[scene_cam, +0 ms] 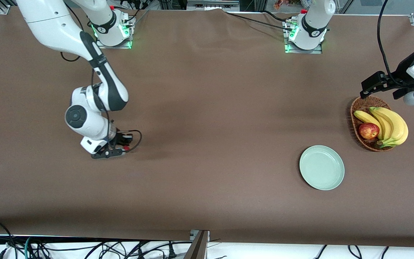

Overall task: Collect all strawberries into plate
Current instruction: 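Reach the right gripper down to the strawberries and grasp one, then carry the strawberry with the right gripper to mid-table and release it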

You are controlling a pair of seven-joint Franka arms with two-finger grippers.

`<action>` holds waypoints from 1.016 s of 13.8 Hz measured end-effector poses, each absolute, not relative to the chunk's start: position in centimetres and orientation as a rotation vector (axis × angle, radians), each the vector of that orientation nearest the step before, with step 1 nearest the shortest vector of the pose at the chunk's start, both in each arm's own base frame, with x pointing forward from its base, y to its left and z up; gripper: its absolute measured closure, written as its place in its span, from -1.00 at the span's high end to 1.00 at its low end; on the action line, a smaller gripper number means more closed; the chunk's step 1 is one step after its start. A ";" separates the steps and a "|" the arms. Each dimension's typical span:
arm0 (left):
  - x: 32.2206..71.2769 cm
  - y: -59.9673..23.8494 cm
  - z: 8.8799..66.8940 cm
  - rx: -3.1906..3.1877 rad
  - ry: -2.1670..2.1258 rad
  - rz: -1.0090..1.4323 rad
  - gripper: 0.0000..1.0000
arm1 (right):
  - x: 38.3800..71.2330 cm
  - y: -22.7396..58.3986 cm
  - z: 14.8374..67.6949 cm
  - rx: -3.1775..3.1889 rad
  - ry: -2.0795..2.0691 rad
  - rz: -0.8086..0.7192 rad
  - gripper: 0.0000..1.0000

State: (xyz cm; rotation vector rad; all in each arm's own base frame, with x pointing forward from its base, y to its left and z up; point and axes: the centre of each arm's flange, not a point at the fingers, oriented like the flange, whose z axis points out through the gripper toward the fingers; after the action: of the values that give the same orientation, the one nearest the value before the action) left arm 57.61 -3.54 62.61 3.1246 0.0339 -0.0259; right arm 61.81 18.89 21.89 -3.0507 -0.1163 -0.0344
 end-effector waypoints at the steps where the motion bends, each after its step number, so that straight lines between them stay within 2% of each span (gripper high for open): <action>1: 57.6 -3.6 62.6 3.125 0.034 -0.026 1.00 | 61.5 22.4 22.7 -3.041 -0.052 -0.054 -0.72; 4: 57.6 -3.6 62.6 3.125 0.033 -0.026 1.00 | 59.3 32.8 23.8 -3.005 0.134 -0.078 -0.72; 9: 57.6 -3.7 62.6 3.124 0.029 -0.025 1.00 | 54.2 46.3 22.0 -2.945 0.353 -0.055 -0.72; 14: 57.6 -4.2 62.8 3.124 0.015 -0.020 1.00 | 51.3 53.7 21.2 -2.894 0.416 -0.060 -0.72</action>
State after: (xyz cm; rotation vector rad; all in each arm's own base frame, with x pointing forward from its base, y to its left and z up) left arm 57.56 -4.20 62.79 3.1237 0.0153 -0.0204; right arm 51.30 53.67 21.15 -2.8935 0.4163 -0.0600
